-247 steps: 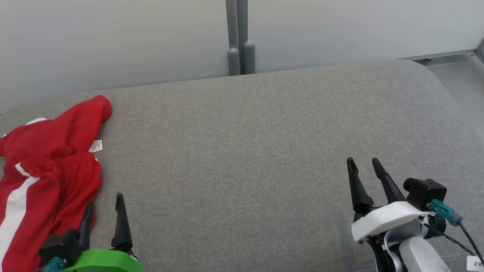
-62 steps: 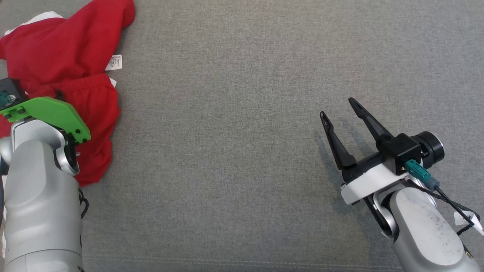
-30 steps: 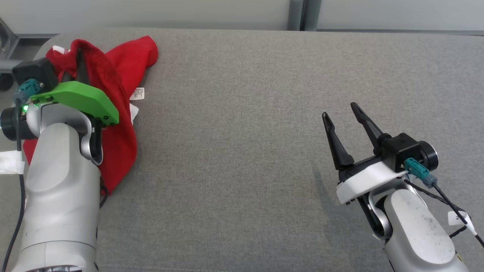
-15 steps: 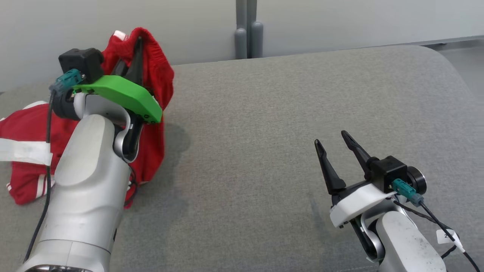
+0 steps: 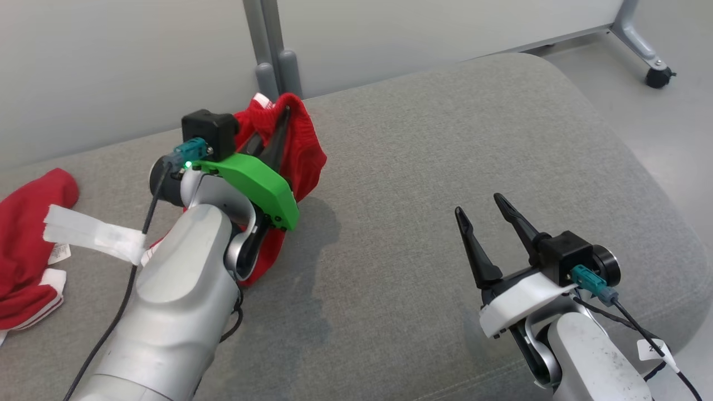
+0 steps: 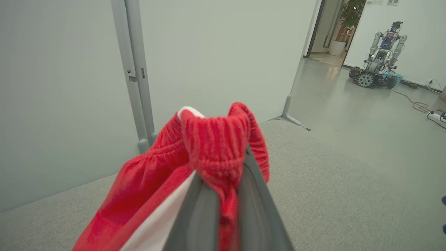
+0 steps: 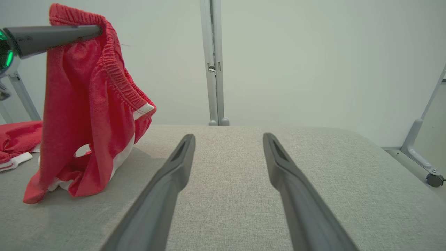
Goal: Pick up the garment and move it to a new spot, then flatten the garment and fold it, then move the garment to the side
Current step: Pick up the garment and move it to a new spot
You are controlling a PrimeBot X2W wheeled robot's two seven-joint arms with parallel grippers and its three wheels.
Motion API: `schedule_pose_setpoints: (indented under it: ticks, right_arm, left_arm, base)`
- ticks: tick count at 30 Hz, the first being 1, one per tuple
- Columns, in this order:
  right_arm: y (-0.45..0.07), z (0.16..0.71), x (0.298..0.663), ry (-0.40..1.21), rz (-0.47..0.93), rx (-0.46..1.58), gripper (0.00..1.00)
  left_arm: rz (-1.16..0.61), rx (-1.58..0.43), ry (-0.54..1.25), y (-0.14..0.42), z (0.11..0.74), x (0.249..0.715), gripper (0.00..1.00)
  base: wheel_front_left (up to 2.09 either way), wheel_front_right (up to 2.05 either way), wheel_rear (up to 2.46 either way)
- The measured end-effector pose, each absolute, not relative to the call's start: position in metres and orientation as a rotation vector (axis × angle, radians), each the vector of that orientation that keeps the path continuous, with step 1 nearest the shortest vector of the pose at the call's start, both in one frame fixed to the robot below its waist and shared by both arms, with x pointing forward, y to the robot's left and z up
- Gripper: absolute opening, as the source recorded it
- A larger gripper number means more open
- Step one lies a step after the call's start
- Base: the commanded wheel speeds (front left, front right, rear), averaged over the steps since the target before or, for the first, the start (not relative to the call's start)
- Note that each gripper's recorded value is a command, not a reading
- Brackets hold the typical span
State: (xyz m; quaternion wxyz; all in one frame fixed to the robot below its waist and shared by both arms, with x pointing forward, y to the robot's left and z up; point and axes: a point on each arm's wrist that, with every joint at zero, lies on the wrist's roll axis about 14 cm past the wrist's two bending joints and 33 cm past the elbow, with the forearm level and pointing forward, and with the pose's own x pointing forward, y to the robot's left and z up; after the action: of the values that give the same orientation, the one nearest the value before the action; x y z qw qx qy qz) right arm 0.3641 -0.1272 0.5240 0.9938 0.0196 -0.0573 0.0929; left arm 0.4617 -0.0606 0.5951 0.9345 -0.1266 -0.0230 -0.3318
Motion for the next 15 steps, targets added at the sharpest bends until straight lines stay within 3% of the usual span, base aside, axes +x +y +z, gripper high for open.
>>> schedule_pose_setpoints:
  ticks: [10,12,14,15]
  right_arm:
    - [-0.156,0.518,0.355,-0.095,0.094,0.038,1.00]
    - [-0.163,0.519,0.356,-0.096,0.073,0.039,1.00]
    - [-0.170,0.518,0.356,-0.090,0.052,0.042,1.00]
    - [-0.173,0.516,0.356,-0.083,0.042,0.043,1.00]
  left_arm:
    - [-0.771,-0.191,0.083,-0.119,0.547,0.446,0.03]
    - [-0.777,-0.180,0.116,-0.125,0.533,0.445,0.20]
    - [-0.791,-0.171,0.145,-0.133,0.521,0.443,0.44]
    - [-0.802,-0.168,0.155,-0.137,0.516,0.442,0.78]
  base:
    - [0.00,0.00,0.00]
    - [0.00,0.00,0.00]
    - [0.00,0.00,0.00]
    - [0.00,0.00,0.00]
